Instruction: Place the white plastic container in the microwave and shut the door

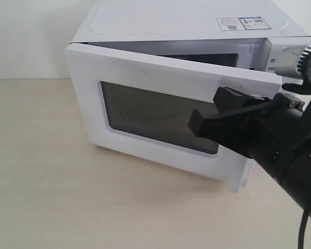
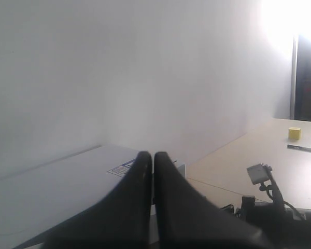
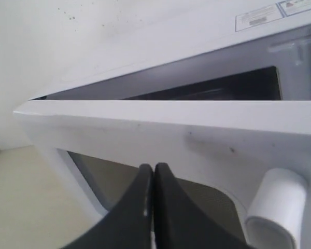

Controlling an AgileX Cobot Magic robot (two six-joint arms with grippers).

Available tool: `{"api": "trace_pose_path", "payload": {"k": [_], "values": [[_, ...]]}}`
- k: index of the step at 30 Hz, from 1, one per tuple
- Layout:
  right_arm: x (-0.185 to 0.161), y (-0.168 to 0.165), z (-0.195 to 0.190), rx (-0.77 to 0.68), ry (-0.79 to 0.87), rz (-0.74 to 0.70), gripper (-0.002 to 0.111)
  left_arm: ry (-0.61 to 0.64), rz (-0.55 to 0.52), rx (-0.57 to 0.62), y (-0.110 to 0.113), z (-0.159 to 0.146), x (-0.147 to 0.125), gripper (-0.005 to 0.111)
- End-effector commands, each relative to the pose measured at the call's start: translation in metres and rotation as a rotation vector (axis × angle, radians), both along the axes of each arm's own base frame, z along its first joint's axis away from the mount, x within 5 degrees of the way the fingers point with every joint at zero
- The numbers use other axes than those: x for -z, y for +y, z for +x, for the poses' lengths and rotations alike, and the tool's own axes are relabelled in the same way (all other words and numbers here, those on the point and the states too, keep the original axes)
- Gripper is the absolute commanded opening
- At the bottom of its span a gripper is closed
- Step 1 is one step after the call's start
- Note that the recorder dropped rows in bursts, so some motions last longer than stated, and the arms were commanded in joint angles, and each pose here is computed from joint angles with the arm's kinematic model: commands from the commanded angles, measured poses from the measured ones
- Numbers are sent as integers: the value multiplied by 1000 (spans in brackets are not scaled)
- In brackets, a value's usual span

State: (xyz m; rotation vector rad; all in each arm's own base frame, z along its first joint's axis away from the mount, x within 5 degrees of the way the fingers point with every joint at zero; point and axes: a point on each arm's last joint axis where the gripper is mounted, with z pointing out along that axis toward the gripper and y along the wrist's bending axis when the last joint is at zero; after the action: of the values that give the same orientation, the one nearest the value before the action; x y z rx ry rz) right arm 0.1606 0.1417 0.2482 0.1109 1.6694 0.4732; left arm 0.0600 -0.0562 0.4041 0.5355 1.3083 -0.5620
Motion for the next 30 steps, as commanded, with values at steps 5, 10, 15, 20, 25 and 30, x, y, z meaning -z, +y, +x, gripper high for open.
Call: {"api": "trace_pose_path", "payload": {"k": [5,10,15,20,25,30], "values": [[11,6,-5,91,-41,-66,0,5,-13,8,0,-1,1,4],[21,11,0,136,-57,-75,0,5,-13,8,0,-1,1,4],[27,12,3,178,-48,-59,0,5,-13,8,0,-1,1,4],[27,24,9,190,-42,-82,0,5,-13,8,0,-1,1,4],[36,29,27,257,-20,-116,0,5,-13,8,0,-1,1,4],[40,29,38,276,-26,-142,0,5,-13,8,0,-1,1,4]]}}
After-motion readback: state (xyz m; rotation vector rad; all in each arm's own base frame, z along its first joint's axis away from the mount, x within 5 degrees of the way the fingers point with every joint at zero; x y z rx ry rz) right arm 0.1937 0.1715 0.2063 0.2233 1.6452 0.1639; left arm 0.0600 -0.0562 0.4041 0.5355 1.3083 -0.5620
